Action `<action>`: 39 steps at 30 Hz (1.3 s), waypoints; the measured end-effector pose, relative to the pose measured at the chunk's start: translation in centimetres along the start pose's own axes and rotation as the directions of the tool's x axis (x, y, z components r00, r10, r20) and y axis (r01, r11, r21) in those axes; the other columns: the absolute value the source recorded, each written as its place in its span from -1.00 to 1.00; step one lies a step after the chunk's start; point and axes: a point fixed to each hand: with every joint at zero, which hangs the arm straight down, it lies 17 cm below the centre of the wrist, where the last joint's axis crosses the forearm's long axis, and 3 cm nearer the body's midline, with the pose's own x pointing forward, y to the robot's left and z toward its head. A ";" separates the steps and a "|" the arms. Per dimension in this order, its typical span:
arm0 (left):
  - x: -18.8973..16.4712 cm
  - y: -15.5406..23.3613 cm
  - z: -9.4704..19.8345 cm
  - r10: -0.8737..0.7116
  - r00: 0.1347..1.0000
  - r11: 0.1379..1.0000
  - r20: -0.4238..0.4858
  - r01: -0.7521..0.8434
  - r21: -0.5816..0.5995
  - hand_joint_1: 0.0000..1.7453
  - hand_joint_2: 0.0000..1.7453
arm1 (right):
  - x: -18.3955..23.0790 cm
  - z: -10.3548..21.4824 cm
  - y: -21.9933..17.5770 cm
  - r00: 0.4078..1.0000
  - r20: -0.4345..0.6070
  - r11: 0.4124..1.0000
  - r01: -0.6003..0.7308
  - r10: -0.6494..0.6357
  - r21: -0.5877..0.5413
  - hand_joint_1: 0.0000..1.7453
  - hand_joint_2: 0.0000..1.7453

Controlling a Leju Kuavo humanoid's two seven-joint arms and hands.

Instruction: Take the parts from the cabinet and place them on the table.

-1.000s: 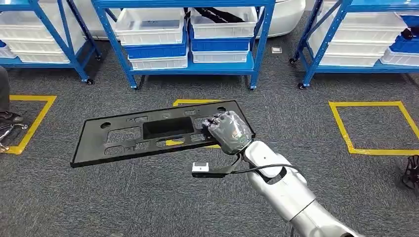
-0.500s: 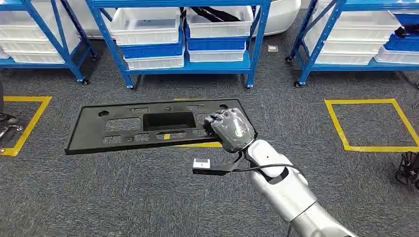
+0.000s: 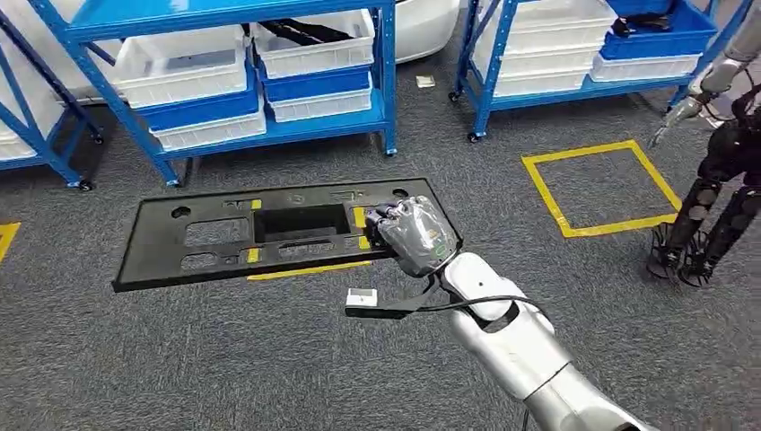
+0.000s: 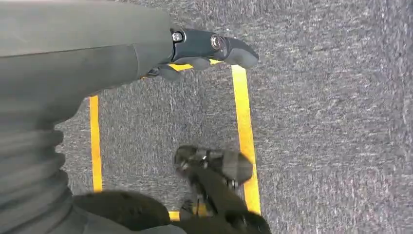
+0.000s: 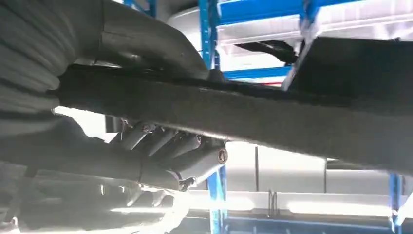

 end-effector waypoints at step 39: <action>-0.2 -0.2 0.1 0.005 1.000 1.000 -0.008 -0.005 0.000 -1.00 1.00 | 0.1 -0.7 -0.3 1.000 -0.002 1.000 -0.004 0.004 -0.002 1.00 1.00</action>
